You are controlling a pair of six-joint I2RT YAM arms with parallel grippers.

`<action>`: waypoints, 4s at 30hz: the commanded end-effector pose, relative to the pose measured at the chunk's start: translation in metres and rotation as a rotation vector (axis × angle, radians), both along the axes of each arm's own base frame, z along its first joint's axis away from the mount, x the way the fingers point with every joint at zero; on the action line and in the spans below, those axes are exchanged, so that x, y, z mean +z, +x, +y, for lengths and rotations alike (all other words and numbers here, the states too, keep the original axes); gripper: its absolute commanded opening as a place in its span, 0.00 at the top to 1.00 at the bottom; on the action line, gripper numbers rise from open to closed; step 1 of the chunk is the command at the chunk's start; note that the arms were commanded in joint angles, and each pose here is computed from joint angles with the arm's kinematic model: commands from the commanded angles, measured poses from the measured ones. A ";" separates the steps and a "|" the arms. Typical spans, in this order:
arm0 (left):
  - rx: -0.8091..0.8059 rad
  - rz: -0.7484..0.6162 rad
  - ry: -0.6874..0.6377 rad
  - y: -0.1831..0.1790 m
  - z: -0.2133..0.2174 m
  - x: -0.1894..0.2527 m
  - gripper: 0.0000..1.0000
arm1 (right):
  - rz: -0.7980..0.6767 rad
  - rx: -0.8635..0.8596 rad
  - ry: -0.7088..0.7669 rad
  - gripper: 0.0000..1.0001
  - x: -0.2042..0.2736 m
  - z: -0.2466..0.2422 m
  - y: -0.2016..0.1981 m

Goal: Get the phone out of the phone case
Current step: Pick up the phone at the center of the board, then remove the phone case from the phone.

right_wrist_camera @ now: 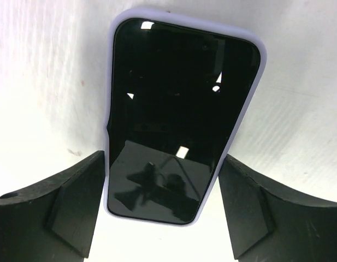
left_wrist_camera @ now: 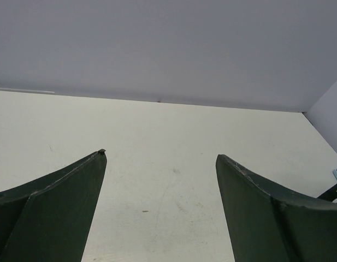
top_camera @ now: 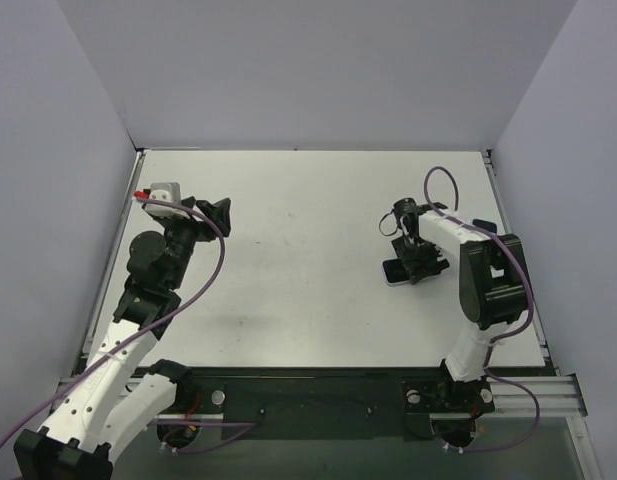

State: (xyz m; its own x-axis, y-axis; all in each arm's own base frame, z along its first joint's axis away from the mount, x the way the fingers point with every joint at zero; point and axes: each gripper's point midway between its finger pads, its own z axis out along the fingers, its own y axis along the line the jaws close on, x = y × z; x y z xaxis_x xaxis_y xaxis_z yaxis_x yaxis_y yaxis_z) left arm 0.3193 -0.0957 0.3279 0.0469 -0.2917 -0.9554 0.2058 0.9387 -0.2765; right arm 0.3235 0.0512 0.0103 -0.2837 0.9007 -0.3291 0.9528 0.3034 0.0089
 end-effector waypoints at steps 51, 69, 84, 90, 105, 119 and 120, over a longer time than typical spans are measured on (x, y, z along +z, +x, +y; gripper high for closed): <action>-0.882 0.703 -0.432 0.016 -0.204 -0.118 0.30 | -0.981 1.454 0.021 1.00 0.185 0.248 -0.039; -0.971 0.725 -0.362 -0.005 -0.229 -0.124 0.74 | -0.913 1.519 0.003 1.00 0.187 0.256 -0.047; -0.928 0.503 -0.218 -0.013 -0.204 -0.063 1.00 | -0.787 1.580 0.097 0.11 0.168 0.215 -0.089; -1.025 0.421 -0.164 -0.039 -0.199 -0.030 1.00 | -0.809 1.603 0.355 0.11 0.175 0.234 -0.108; -1.046 0.425 -0.646 -0.098 -0.148 0.016 1.00 | -1.337 1.653 1.001 0.48 0.264 0.275 -0.167; -1.068 0.460 -0.633 -0.105 -0.147 0.026 1.00 | -1.341 1.747 1.105 0.72 0.269 0.273 -0.194; -1.072 0.455 -0.632 -0.106 -0.146 0.029 1.00 | -1.339 1.767 1.113 0.71 0.270 0.272 -0.198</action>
State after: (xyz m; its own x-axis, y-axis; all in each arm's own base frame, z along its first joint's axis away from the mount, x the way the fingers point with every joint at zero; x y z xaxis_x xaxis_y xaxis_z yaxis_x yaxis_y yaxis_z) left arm 0.2214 -0.2444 0.3109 -0.8158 -0.3774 -0.4383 0.4287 0.1143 -0.8962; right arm 0.1479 0.3283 0.2501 -0.8084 0.0928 -0.5812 -0.5800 0.0428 0.8135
